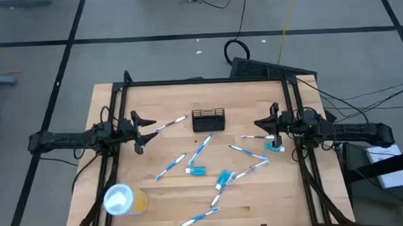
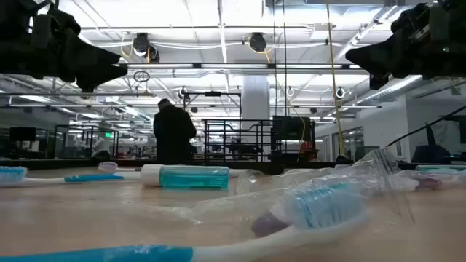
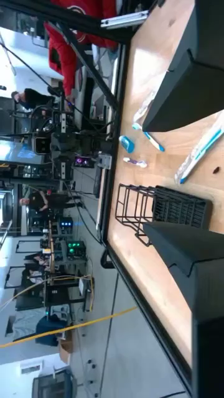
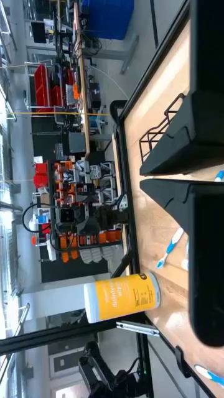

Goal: Pick & Place toothbrushing station

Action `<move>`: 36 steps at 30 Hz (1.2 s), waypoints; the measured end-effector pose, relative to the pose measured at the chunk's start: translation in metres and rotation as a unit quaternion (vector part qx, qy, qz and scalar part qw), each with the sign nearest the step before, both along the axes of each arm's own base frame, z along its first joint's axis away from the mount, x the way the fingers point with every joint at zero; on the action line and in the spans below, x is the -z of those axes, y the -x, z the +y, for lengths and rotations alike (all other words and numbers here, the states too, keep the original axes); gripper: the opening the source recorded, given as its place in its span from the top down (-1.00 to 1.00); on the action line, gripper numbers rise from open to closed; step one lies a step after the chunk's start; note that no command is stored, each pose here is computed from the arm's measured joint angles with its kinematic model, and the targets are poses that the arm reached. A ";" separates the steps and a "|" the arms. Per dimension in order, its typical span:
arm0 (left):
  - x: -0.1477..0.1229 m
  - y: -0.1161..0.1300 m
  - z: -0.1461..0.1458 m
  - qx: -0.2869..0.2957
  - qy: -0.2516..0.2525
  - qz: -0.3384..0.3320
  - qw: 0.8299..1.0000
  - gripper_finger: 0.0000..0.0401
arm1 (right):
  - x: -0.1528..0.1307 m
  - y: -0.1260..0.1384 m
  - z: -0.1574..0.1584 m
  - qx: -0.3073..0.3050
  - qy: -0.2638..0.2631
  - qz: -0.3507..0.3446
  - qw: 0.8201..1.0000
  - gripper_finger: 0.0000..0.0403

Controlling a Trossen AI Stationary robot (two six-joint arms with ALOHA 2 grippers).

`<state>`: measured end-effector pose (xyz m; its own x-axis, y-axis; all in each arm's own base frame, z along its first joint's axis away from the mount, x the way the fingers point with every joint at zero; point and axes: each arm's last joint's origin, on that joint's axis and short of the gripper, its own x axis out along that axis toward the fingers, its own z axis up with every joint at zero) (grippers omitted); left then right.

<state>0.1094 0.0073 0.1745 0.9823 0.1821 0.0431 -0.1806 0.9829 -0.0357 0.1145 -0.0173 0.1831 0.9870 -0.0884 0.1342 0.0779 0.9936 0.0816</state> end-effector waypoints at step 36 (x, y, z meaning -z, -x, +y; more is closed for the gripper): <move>0.000 0.000 -0.005 0.086 0.024 -0.003 0.996 -0.26 | 0.010 -0.001 -0.001 0.040 -0.062 0.044 0.996 0.92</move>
